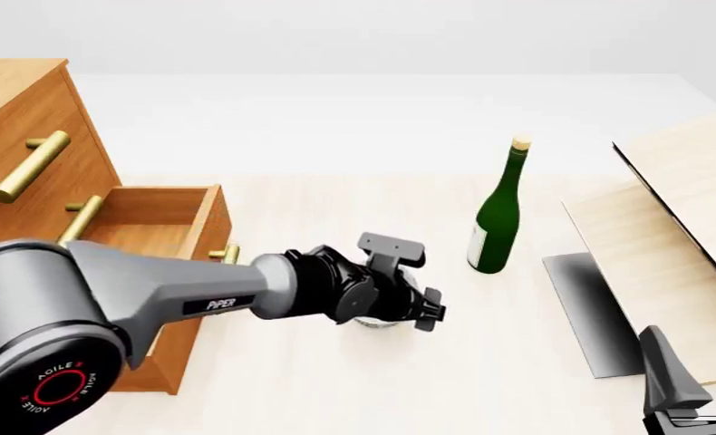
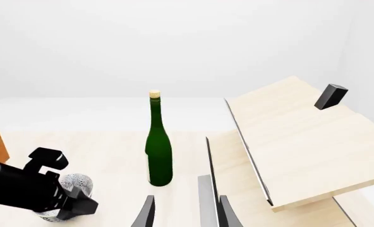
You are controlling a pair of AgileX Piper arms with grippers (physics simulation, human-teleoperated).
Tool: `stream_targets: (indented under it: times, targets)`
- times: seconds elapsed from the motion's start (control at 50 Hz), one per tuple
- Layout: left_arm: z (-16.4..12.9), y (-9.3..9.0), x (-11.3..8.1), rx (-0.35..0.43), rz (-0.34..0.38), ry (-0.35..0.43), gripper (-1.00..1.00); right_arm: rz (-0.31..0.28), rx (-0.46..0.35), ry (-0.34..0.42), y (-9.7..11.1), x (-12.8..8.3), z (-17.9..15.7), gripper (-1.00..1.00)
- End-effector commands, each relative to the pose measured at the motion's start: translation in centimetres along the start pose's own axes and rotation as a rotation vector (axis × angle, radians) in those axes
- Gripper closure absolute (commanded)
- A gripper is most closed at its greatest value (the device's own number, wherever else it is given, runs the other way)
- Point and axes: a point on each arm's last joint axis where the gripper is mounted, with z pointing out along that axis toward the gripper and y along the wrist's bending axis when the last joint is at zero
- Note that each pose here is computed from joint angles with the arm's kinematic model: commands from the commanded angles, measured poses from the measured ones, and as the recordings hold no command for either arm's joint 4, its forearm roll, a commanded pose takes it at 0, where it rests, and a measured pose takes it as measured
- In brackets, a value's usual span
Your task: Put the bowl in the bottom drawer of the cabinet.
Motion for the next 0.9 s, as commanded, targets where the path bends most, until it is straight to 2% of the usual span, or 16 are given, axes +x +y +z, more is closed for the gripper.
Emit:
stream_targets:
  times: [0.02, 0.18, 0.36, 0.9]
  targets:
    - [0.4, -0.1, 0.4, 0.001, -0.005, 0.006, -1.00, 0.000, 0.000, 0.000, 0.0, 0.0, 0.0, -1.00]
    - [0.6, -0.4, 1.0, 0.006, -0.011, 0.013, -1.00, 0.000, 0.000, 0.000, 0.0, 0.0, 0.0, -1.00]
    - [1.1, 0.2, 0.9, -0.009, -0.019, 0.027, -1.00, 0.000, 0.000, 0.000, 0.0, 0.0, 0.0, -1.00]
    - [1.4, 0.1, 0.9, -0.009, -0.013, 0.034, -1.00, 0.000, 0.000, 0.000, 0.0, 0.0, 0.0, -1.00]
